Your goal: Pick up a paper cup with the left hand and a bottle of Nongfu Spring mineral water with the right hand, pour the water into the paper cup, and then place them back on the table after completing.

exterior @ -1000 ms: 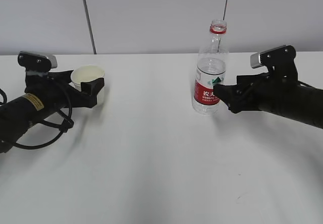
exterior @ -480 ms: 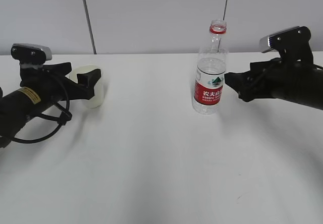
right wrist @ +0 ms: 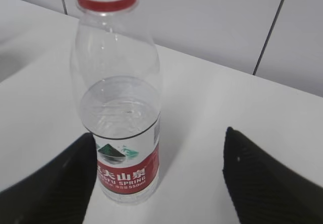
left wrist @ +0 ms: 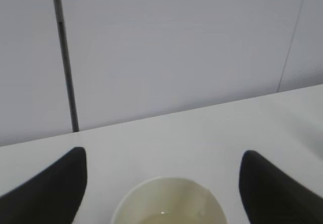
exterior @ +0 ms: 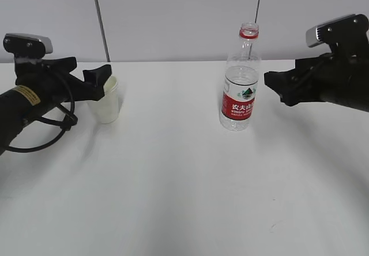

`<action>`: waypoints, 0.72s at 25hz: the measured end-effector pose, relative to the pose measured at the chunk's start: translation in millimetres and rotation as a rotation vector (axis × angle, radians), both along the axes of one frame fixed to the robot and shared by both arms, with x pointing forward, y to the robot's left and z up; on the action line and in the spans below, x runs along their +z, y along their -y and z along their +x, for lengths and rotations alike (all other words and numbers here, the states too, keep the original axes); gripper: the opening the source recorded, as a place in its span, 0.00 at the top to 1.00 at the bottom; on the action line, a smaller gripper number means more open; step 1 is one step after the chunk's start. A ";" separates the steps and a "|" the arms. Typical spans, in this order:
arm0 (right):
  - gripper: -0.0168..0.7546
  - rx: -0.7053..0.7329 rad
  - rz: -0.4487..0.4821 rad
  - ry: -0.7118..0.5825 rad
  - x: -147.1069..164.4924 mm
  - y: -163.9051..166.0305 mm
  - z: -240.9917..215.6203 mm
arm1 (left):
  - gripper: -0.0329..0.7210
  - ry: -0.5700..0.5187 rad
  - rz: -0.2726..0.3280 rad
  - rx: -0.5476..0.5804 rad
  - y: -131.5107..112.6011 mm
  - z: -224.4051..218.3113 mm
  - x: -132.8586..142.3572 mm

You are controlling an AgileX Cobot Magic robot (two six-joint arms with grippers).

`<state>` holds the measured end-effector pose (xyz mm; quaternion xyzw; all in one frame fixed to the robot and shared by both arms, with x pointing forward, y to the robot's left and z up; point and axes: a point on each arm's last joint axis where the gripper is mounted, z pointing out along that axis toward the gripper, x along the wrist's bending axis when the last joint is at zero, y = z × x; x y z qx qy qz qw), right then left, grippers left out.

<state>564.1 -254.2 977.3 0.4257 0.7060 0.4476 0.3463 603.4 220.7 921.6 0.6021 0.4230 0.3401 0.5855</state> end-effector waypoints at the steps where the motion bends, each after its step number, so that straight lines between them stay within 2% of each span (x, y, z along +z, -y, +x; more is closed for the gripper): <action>1: 0.24 -0.001 0.002 0.007 2.7 0.1 -0.7 | 0.21 -0.007 0.003 0.011 -1.0 -0.1 3.0; 8: 0.24 -0.029 0.020 0.049 26.1 1.7 1.8 | 0.21 -0.071 0.018 0.067 -6.6 -3.5 26.5; 18: 0.24 -0.091 0.048 0.110 86.8 5.4 22.5 | 0.22 -0.136 0.058 0.162 -13.8 7.7 99.0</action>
